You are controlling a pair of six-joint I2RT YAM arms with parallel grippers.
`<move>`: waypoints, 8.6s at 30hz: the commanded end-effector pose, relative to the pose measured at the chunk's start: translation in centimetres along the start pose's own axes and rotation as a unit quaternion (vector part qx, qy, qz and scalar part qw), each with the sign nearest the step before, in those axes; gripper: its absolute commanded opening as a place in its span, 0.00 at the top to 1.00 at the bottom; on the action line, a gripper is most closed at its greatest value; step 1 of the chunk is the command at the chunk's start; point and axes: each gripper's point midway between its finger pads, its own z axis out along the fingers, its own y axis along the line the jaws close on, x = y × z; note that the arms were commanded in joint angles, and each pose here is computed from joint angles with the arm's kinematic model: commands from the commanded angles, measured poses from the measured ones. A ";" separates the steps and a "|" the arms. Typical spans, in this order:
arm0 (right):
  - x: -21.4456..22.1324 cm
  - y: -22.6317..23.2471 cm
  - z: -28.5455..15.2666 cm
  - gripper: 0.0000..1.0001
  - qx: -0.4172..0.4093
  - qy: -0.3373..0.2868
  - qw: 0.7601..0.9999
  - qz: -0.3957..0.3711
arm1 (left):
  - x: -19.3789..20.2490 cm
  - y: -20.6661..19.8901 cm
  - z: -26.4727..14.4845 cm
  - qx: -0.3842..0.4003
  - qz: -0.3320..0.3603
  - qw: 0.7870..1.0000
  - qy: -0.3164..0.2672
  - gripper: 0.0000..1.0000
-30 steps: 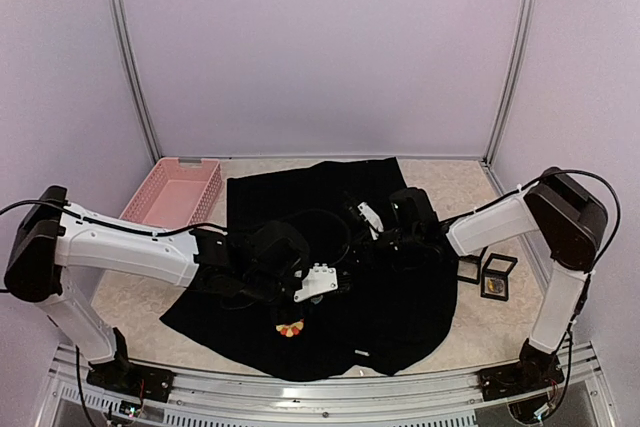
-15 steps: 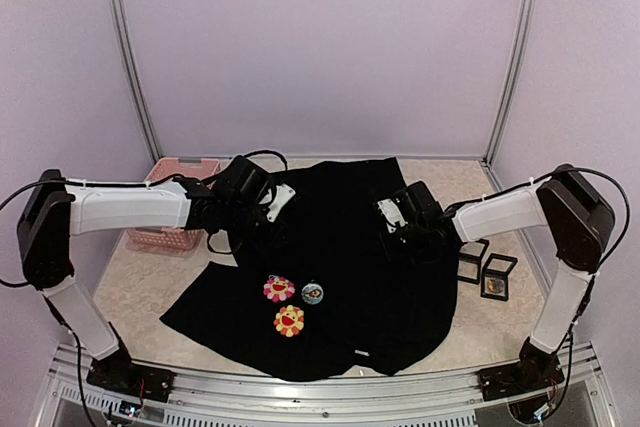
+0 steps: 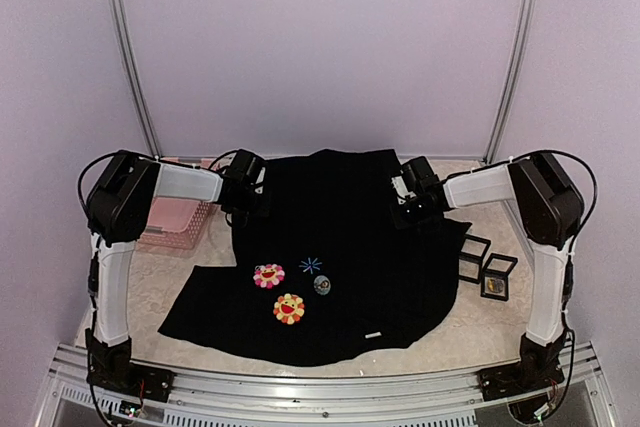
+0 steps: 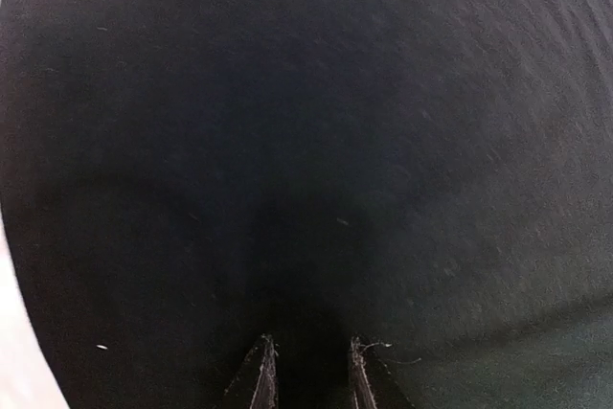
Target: Pin the brooch onto the clothing
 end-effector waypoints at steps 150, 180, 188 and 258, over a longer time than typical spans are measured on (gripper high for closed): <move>21.6 -13.3 -19.3 0.53 0.281 0.259 0.896 0.226 | 1.0 -9.7 -18.9 0.138 0.043 0.980 -0.137 0.40; 16.6 -13.2 -20.9 0.33 0.158 0.033 0.910 0.382 | 0.4 -10.6 -20.0 0.164 0.051 0.974 -0.146 0.40; 20.3 -14.1 -20.4 0.13 0.190 0.027 0.854 0.483 | 0.1 -10.6 -20.6 0.170 0.049 0.972 -0.154 0.40; 21.8 -14.9 -17.5 0.52 0.200 0.079 0.887 0.408 | 0.7 -11.0 -19.1 0.196 0.050 0.972 -0.123 0.41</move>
